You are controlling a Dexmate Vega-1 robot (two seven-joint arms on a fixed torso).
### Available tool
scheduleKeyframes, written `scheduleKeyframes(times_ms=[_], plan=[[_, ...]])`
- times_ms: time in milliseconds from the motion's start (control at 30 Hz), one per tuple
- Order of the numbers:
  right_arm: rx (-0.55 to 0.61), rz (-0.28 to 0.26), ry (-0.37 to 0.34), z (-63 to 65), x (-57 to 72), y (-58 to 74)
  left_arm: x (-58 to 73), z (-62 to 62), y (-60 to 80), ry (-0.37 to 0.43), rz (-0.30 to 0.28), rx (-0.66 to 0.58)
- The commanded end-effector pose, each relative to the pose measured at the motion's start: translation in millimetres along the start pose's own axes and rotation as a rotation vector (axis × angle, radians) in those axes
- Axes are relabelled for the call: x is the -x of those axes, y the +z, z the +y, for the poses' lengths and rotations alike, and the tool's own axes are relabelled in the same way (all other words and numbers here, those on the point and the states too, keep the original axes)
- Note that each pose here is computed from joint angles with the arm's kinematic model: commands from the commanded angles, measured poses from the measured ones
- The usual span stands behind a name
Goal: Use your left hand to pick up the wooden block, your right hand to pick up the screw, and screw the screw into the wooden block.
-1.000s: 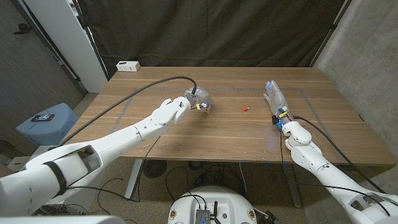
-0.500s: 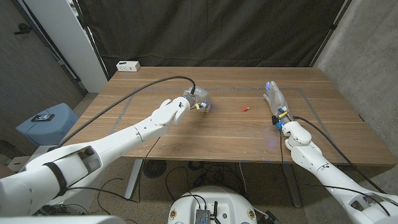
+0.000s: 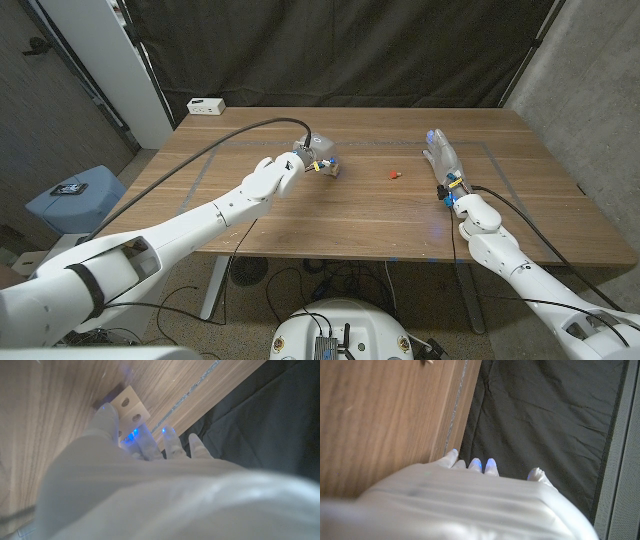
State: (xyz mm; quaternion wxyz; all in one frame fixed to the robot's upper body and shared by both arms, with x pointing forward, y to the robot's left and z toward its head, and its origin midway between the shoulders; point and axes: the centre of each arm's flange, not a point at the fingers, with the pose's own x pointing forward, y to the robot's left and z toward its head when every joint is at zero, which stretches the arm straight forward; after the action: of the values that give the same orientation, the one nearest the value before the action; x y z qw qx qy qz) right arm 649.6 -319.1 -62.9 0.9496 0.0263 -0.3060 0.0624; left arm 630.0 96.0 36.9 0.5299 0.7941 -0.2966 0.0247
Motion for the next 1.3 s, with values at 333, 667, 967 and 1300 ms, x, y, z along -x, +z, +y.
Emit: scheduleKeyframes(times_ms=[333,667,967,1300], plan=[[0.118,0.021,0.067,-0.2,6.1,22.1,6.1,19.7,-8.8,0.093,0.037,0.184],[0.24,0.028,0.1,0.6,10.4,37.7,8.2,25.1,-12.8,0.123,0.064,0.321],[0.38,0.044,0.14,1.0,13.3,54.3,12.4,25.7,-18.9,0.18,0.042,0.473],[0.452,0.021,0.187,1.4,14.8,63.1,18.2,19.8,-25.8,0.196,0.039,0.615]])
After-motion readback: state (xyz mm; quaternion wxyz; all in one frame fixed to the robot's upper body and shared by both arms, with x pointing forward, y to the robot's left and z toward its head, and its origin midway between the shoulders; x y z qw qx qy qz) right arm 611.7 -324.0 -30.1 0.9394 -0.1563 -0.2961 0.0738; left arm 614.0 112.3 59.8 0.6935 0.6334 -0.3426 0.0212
